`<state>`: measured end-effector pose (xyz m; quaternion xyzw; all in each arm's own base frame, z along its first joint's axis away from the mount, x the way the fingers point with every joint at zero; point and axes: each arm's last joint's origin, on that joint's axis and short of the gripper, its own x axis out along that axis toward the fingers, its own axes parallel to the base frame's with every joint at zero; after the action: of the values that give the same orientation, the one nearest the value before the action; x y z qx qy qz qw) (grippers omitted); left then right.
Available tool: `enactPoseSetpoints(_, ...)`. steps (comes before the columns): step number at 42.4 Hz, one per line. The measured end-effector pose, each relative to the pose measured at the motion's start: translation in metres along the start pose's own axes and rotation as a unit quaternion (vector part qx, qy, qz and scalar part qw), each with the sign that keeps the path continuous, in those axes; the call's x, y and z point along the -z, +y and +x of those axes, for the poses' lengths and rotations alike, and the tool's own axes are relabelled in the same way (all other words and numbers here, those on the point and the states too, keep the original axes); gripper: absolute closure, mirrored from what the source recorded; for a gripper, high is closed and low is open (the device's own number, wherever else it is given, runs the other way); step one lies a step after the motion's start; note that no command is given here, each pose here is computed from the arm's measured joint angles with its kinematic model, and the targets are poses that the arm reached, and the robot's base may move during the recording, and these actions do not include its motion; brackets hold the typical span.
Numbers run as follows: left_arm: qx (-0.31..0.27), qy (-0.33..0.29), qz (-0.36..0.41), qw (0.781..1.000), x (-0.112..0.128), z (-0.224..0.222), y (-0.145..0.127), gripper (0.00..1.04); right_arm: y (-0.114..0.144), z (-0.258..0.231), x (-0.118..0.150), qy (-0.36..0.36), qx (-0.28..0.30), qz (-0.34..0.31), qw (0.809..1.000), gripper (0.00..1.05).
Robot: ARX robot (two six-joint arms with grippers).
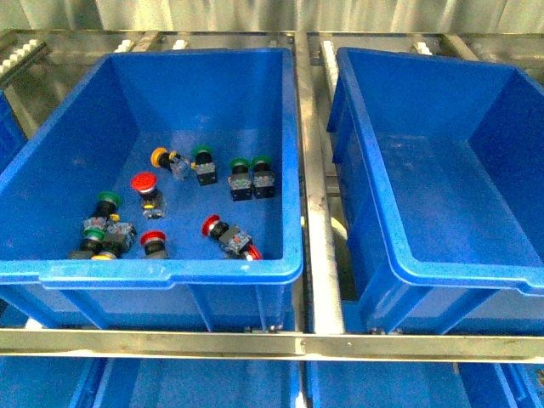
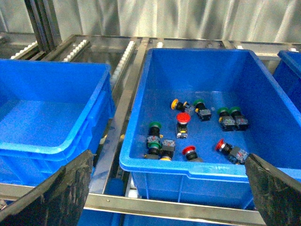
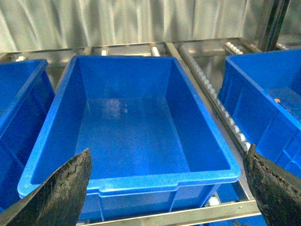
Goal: Pick red and yellow buttons and place in box
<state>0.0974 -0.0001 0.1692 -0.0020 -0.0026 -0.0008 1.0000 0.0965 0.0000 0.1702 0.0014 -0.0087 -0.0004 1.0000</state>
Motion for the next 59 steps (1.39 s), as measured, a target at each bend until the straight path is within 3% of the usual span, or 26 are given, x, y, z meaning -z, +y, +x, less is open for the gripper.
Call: enactPoseSetpoints(59,-0.001,0.0,0.0,1.0,0.0,0.0,0.0001,0.08,0.0,0.0001,0.0002,0.001,0.0,0.0,1.0,0.07)
